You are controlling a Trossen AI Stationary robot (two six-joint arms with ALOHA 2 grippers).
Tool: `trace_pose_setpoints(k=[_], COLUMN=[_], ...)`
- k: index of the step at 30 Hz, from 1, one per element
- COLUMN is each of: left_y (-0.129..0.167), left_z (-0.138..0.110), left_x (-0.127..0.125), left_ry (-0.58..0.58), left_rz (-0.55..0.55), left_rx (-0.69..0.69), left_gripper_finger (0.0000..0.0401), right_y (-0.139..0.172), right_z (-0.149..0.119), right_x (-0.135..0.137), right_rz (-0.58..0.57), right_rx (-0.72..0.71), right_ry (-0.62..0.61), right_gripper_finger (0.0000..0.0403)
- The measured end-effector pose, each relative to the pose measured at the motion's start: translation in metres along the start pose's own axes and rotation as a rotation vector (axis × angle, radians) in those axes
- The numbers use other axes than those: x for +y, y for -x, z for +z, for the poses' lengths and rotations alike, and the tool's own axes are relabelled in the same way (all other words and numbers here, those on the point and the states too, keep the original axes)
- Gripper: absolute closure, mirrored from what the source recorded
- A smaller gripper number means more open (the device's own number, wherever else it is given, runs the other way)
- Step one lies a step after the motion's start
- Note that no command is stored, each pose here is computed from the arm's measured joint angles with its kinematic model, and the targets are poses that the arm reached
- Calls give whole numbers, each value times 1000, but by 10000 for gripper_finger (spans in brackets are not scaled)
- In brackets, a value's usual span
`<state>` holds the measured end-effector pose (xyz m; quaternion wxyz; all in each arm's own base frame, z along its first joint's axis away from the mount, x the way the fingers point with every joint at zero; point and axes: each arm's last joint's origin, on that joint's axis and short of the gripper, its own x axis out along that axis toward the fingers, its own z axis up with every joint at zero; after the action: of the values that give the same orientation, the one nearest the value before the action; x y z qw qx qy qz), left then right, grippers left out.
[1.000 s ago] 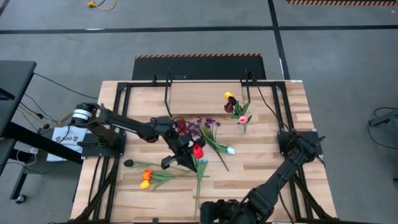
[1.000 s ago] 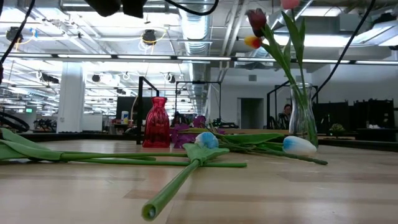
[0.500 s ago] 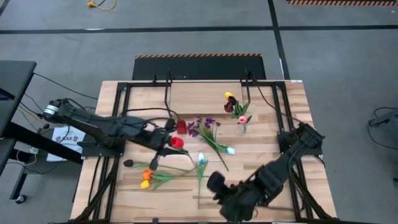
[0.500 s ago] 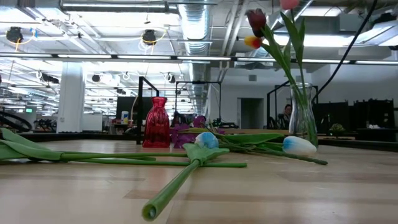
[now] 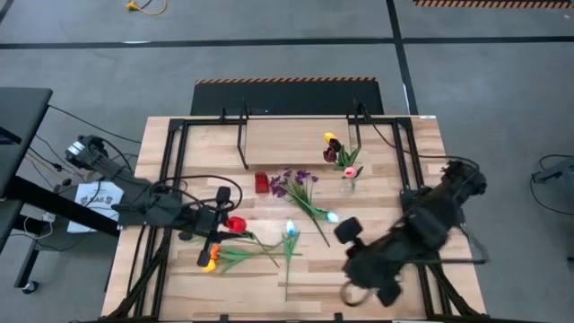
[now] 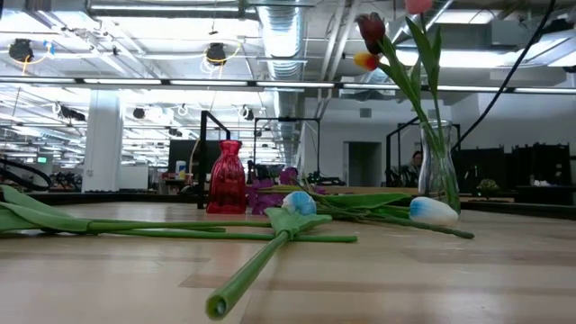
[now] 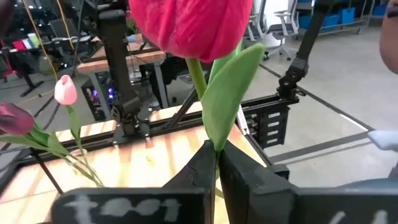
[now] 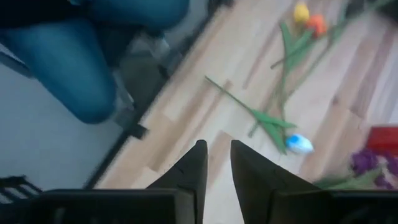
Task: Pick and place flowers into a vace then onto a shelf
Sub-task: Put the red flower into the transparent vase
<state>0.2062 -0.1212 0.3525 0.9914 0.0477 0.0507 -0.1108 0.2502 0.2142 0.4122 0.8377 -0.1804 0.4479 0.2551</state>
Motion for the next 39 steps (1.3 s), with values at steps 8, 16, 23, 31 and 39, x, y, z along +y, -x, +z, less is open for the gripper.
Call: trace_pose_setpoints(k=[8, 16, 23, 31, 39], left_y=[4, 3, 0, 2, -2], left_z=[1, -17, -39, -58, -83], left_x=[-15, -23, -20, -21, -24], left_ry=[19, 13, 57, 74, 85], left_rz=[-17, -48, -114, -138, -149], left_rx=[-12, -50, -139, -187, -212], left_gripper_finger=[401, 401, 401, 401, 401], right_y=[58, 85, 39, -53, -149], right_z=[-23, -68, -117, -150, -124], right_x=[36, 65, 73, 63, 37], right_rz=[-173, -569, -713, -891, -834], right_rx=[-129, -244, -351, -601, -531], right_ry=[11, -186, -323, -489, -443], right_gripper_finger=[344, 344, 344, 344, 346])
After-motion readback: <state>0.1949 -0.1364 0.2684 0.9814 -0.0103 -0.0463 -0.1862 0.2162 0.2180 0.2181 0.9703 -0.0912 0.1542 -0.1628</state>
